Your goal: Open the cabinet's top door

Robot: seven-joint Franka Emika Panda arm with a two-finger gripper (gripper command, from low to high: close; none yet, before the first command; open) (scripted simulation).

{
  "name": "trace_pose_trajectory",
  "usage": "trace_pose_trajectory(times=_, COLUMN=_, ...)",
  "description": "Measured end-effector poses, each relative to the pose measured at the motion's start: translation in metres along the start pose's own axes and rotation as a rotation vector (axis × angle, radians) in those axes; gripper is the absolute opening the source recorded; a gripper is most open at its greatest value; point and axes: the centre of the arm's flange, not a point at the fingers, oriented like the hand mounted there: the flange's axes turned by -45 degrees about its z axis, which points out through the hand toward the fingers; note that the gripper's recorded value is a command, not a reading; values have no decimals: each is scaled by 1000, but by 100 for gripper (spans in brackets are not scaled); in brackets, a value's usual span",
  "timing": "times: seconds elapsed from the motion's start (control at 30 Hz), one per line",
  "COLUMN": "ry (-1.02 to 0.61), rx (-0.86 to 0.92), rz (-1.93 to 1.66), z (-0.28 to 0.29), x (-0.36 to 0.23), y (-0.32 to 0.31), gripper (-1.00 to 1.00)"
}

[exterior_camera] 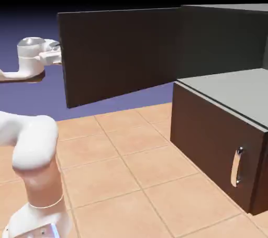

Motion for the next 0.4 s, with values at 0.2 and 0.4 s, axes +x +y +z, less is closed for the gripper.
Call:
trace_pose_trajectory(times=0.2, ry=0, rx=92, rz=0, z=-46, x=0, y=16, gripper=-100)
trace_pose_trajectory(times=0.4, ry=0, rx=174, rz=0, z=-85, x=0, y=33, gripper=-100)
